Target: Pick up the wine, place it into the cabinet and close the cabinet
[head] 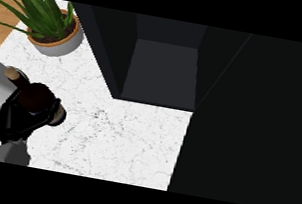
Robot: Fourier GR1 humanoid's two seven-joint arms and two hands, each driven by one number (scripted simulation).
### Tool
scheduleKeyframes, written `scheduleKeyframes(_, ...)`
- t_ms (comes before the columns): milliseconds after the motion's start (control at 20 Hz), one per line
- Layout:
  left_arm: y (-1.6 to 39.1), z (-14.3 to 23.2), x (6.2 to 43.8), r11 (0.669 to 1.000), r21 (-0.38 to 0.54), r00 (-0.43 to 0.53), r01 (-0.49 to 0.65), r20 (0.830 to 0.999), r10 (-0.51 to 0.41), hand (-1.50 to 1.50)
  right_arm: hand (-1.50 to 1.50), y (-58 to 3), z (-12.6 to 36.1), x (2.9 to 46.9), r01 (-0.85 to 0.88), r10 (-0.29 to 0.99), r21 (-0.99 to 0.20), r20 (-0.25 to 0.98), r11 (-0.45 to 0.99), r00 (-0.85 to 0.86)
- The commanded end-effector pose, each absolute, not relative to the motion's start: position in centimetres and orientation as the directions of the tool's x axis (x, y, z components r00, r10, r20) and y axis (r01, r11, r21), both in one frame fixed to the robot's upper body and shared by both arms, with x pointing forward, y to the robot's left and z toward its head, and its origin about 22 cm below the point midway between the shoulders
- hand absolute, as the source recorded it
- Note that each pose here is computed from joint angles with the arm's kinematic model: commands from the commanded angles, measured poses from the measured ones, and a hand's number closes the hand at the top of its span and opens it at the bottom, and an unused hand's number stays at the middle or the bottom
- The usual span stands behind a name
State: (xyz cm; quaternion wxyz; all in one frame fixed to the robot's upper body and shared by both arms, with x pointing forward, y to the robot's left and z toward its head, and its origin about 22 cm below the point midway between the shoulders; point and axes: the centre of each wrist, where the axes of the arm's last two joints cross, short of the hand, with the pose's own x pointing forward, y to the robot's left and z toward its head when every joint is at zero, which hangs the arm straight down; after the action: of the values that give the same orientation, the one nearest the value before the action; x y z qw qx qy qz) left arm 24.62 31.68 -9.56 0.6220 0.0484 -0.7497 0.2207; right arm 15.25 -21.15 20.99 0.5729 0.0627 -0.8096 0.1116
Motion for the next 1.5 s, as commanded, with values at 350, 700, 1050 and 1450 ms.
scheduleKeyframes(350,31.9,-9.0,23.4,0.983,-0.090,-0.205,-0.162,0.977,0.056,1.50,-1.50,-22.1,21.2,12.8,-0.274,-0.031,-0.072,0.934,0.959,-0.356)
scheduleKeyframes(700,31.1,-8.6,22.7,0.999,-0.036,-0.285,0.022,0.958,0.040,1.50,-1.50,-22.3,21.9,13.7,-0.259,-0.015,-0.089,0.928,0.962,-0.372)
scheduleKeyframes(1050,31.0,-4.5,22.2,0.988,-0.130,-0.363,0.082,0.919,0.151,1.50,-1.50,-21.6,21.7,12.8,-0.272,-0.030,-0.073,0.934,0.960,-0.355)
scheduleKeyframes(1450,25.8,3.5,23.9,0.977,-0.148,-0.343,0.155,0.919,0.194,1.50,-1.50,-22.3,22.1,13.3,-0.269,-0.037,-0.071,0.926,0.961,-0.376)
